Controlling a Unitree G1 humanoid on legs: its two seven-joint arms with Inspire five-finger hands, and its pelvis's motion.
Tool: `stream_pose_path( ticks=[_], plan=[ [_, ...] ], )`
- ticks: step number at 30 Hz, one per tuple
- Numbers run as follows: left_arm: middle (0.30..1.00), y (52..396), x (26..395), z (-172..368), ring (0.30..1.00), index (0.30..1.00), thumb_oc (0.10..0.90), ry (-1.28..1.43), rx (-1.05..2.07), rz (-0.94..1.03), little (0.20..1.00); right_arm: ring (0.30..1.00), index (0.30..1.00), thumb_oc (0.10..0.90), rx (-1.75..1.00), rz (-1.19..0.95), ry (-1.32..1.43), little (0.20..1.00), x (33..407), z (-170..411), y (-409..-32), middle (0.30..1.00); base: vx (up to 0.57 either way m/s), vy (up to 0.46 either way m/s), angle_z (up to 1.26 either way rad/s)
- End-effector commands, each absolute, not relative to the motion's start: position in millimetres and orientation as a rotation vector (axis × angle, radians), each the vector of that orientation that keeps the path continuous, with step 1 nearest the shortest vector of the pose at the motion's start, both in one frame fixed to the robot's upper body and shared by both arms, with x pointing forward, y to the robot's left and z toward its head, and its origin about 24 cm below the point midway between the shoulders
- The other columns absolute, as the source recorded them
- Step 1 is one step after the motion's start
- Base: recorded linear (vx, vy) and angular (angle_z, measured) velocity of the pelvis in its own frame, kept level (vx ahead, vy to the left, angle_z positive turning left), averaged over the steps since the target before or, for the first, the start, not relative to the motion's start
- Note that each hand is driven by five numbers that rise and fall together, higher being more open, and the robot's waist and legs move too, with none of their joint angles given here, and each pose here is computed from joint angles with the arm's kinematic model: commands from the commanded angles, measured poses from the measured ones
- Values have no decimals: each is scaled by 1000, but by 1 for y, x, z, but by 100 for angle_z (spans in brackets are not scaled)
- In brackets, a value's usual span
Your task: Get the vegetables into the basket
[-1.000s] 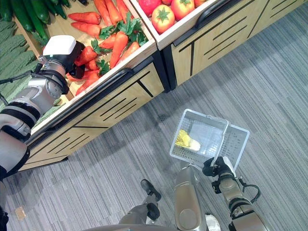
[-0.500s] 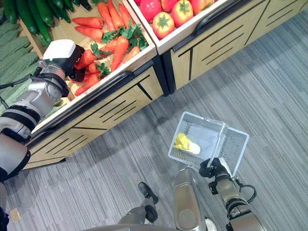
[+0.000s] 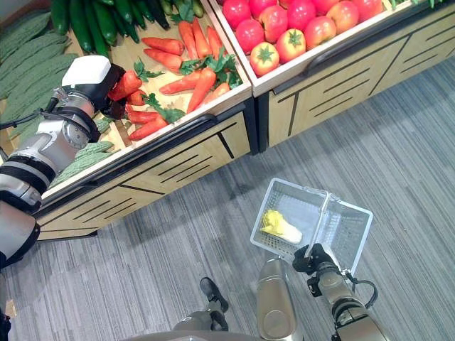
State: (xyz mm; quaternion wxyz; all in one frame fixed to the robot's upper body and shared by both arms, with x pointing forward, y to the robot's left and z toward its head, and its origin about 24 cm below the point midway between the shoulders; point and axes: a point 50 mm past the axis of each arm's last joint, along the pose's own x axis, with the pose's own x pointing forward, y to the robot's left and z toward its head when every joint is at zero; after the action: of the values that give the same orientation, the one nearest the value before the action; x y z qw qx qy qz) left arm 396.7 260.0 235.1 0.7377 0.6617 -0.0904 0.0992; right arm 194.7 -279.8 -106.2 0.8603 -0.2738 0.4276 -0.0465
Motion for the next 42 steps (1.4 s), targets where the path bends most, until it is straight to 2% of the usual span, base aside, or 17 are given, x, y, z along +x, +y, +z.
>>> stream_pose_path(
  ticks=[1, 10, 29, 42],
  plan=[
    [300, 303, 377, 296, 300, 300, 400, -289, 1358, 493, 300, 300, 300, 400, -670, 92, 1185, 300, 107, -143, -279, 300, 37, 16, 2],
    [300, 277, 376, 290, 300, 300, 400, -396, 1244, 358, 300, 300, 300, 400, -683, 97, 1235, 300, 100, -145, -283, 300, 27, 4, 8],
    [300, 218, 341, 267, 300, 300, 400, -647, 1023, 117, 300, 300, 300, 400, -655, 138, 1267, 300, 99, -153, -260, 300, -20, 29, 17],
    [300, 207, 308, 238, 300, 300, 400, -679, 865, 28, 300, 300, 300, 400, -623, 154, 1286, 300, 96, -159, -245, 300, -19, 33, 14]
  ],
)
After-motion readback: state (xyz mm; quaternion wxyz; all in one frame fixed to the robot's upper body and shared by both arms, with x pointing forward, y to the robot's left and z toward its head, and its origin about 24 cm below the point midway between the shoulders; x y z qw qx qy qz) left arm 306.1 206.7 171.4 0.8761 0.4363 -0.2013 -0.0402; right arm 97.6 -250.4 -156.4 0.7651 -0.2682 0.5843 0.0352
